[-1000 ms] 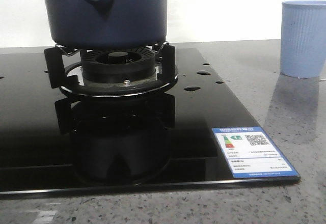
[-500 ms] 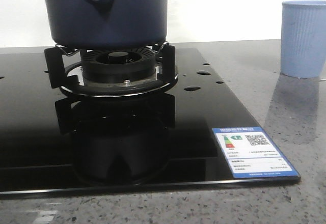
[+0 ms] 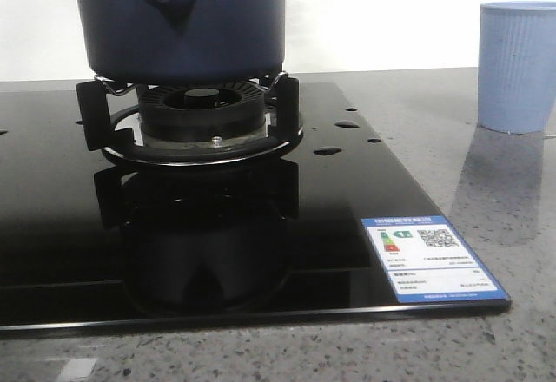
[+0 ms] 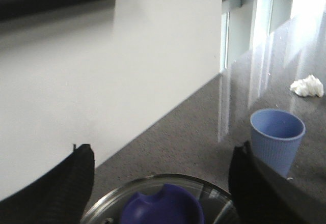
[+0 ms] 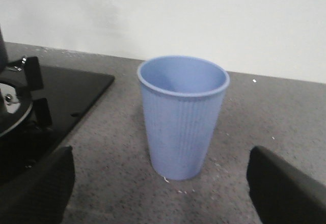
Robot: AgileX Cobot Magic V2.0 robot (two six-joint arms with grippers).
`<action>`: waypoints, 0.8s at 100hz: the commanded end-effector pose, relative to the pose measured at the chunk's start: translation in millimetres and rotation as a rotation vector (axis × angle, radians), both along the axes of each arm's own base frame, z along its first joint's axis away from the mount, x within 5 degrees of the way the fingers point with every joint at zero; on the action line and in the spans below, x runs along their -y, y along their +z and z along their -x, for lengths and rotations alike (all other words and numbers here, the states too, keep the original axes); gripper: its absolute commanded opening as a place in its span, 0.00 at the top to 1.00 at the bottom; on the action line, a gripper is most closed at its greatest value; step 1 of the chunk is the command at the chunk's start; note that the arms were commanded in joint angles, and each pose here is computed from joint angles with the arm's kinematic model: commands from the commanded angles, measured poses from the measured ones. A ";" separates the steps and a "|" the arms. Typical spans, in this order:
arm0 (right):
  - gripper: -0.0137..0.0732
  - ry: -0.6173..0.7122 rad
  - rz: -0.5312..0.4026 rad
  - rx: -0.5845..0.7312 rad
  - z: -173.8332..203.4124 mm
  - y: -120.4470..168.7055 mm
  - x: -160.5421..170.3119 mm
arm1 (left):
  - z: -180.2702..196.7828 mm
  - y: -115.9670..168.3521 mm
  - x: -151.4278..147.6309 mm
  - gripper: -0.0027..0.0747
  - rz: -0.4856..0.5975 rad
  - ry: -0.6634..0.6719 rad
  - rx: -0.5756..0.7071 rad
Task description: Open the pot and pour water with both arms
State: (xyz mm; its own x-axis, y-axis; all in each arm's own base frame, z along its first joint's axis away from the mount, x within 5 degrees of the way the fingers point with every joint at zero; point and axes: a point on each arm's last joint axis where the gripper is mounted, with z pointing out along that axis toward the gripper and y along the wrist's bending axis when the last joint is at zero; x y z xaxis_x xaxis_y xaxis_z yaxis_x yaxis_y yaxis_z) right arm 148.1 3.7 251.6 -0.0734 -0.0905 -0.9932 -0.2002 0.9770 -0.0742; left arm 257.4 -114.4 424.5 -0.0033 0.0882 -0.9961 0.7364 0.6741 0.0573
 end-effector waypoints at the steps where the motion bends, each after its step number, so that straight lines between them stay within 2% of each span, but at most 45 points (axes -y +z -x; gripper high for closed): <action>1: 0.24 0.064 -0.051 0.130 1.4 19.7 -5.6 | 23.4 34.0 -15.9 0.47 0.078 0.037 0.074; 10: 0.49 0.080 -0.061 0.175 5.0 25.6 -7.6 | 39.2 46.6 -32.6 0.72 0.049 0.100 0.136; 17: 0.78 0.095 -0.059 0.207 8.4 29.5 -9.5 | 51.4 54.7 -44.9 0.97 0.033 0.155 0.168; 20: 0.93 0.100 -0.056 0.225 10.4 32.1 -10.3 | 58.0 58.3 -49.5 0.99 0.022 0.177 0.187; 34: 0.90 0.070 -0.057 0.279 16.6 48.5 -9.0 | 81.9 70.3 -69.8 0.99 0.015 0.319 0.229; 53: 0.90 -0.094 -0.205 0.327 26.8 102.7 4.2 | 110.5 69.2 -87.5 0.99 0.082 0.520 0.311; 68: 0.90 -0.134 -0.123 0.455 47.7 146.3 3.4 | 133.6 50.2 -92.3 0.99 0.099 0.573 0.324; 80: 0.90 -0.106 -0.103 0.502 68.5 144.4 -3.7 | 155.1 18.7 -95.8 0.99 0.110 0.614 0.312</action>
